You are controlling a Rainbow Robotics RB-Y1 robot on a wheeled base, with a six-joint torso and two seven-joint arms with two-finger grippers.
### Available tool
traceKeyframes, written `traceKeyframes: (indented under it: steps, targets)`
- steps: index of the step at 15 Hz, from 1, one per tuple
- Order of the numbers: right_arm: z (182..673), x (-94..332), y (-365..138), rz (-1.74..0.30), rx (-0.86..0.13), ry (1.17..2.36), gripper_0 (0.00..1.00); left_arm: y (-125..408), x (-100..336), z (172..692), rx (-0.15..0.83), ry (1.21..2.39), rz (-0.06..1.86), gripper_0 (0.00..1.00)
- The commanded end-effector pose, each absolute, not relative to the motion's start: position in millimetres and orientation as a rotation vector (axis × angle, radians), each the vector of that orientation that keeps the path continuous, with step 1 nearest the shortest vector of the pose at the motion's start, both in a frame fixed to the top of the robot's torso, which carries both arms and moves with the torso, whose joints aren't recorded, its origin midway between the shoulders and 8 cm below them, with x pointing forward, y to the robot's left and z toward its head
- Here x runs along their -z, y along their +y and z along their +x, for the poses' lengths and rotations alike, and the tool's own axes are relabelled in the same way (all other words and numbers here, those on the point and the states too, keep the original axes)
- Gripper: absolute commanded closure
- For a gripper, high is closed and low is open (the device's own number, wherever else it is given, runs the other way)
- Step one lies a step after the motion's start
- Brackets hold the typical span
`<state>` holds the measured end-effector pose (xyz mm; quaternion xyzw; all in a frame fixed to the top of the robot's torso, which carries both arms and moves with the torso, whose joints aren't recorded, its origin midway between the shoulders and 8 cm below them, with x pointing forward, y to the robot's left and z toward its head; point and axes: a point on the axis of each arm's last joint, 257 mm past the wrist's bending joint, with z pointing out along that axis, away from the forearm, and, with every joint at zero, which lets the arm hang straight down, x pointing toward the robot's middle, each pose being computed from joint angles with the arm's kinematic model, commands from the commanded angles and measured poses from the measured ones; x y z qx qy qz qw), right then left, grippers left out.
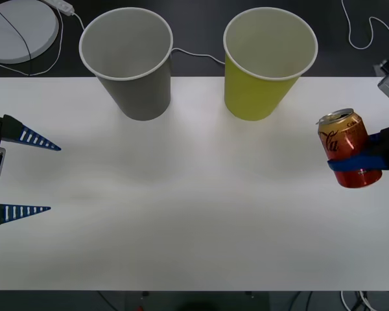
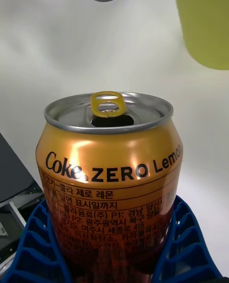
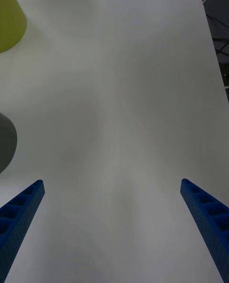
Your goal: Put the can into the green bin and the plastic bottle into the gray bin
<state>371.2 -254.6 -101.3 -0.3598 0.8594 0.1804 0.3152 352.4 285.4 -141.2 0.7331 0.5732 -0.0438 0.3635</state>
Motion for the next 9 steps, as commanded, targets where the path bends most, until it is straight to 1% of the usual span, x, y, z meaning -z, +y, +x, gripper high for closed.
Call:
traceKeyframes:
  steps: [1,4,9]
  targets:
    - [389.7,74.1,-267.2,-0.958,-0.397,2.256,1.0,285.4,141.2,352.4,0.113,1.475,1.887,0.0]
    - [414.4,42.9,-274.1,-1.026,-0.265,2.25,1.0,285.4,141.2,352.4,0.113,1.475,1.887,0.0]
    - [454.3,16.0,-250.9,-1.099,-0.196,2.238,1.0,285.4,141.2,352.4,0.113,1.475,1.887,0.0]
